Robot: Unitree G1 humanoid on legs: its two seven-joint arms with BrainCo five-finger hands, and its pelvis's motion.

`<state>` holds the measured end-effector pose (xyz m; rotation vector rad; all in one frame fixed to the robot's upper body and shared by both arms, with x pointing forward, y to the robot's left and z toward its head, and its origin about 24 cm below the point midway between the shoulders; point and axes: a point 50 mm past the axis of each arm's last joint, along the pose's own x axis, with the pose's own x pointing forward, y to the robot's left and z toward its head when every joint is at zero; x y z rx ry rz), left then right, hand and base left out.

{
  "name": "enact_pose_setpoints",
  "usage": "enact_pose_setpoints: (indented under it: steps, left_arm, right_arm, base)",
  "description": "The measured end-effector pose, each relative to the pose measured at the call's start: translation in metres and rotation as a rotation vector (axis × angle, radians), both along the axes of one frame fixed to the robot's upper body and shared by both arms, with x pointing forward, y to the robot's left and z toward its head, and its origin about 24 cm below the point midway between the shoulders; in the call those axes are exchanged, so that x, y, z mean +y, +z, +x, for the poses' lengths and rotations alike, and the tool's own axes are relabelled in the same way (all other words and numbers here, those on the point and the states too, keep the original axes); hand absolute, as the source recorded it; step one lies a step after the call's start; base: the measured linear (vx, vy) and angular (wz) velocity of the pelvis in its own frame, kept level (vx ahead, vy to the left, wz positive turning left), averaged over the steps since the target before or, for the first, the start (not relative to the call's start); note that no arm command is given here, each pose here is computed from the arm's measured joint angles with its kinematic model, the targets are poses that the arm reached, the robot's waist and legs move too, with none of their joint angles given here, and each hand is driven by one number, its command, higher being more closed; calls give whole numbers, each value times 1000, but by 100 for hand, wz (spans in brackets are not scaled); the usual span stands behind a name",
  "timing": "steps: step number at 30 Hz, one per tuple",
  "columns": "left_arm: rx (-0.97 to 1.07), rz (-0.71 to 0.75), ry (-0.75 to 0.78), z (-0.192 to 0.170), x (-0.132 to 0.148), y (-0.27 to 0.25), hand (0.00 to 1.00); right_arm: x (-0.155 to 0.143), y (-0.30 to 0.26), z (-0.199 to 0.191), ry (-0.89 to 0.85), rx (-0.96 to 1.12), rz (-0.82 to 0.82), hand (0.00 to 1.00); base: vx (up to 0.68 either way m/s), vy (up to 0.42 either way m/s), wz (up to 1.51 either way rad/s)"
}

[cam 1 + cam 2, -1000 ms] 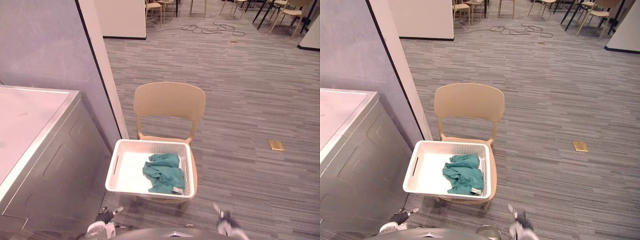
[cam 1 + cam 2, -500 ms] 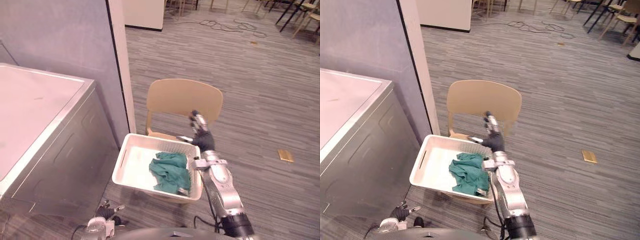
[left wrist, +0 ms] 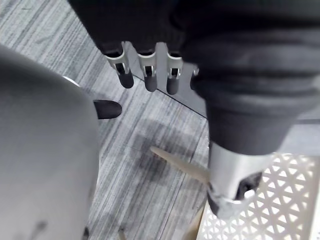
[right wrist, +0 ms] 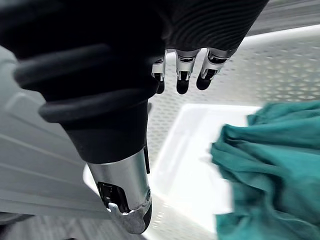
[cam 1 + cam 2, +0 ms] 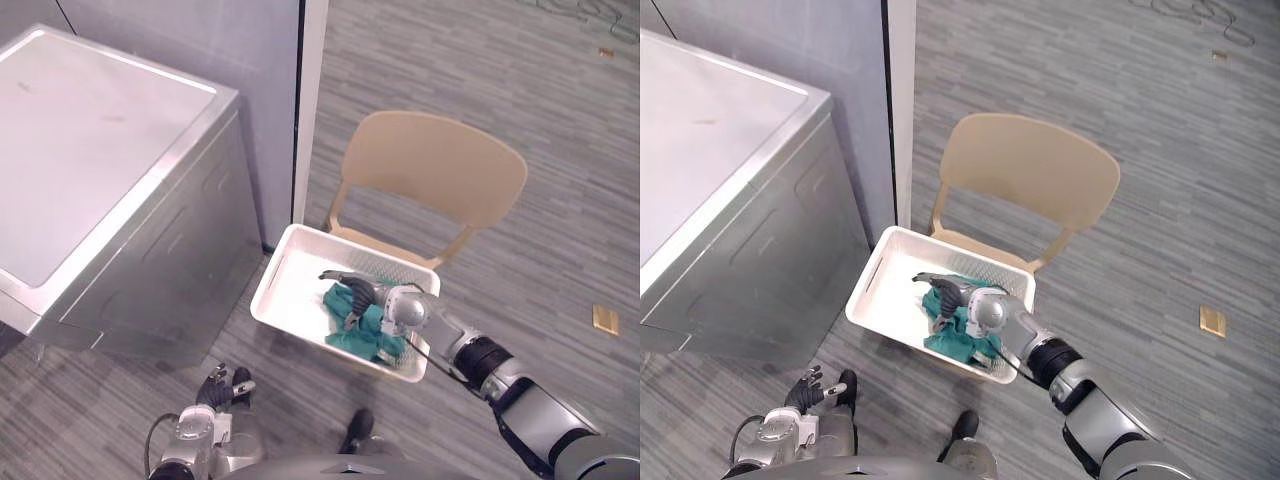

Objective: Pick up the laundry basket with both hands and put the clothes into the washing machine.

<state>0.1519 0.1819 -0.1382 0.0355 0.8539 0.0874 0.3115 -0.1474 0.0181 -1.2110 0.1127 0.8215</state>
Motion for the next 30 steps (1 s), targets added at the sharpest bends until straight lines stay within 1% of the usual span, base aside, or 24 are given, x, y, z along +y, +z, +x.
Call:
enact_pose_setpoints:
  steps: [4, 8, 13, 16, 18, 24, 30]
  left_arm:
    - [-38, -11, 15, 11, -1, 5, 0]
    - [-66, -36, 52, 17, 0, 8, 0]
    - [-114, -41, 68, 28, -2, 16, 0]
    - [-140, -46, 67, 33, -4, 19, 0]
    - [-151, -44, 69, 35, -5, 21, 0]
    - [-187, -50, 65, 45, -9, 27, 0]
    - [-211, -44, 68, 50, -13, 31, 0]
  right_arm:
    - [-26, 2, 12, -25, -40, -176, 0]
    - [-35, 8, 17, -47, -111, -219, 0]
    - [-41, 29, 33, -118, -206, -203, 0]
    - [-49, 38, 41, -157, -246, -233, 0]
    - [-51, 45, 45, -184, -278, -220, 0]
    - [-71, 78, 63, -350, -413, -173, 0]
    - [-93, 91, 67, -495, -461, -129, 0]
  base:
    - [-78, 15, -1]
    - [-52, 13, 0]
    - [-48, 14, 2]
    - [-18, 6, 6]
    - [-7, 2, 2]
    - [-40, -7, 2]
    - [-49, -23, 1]
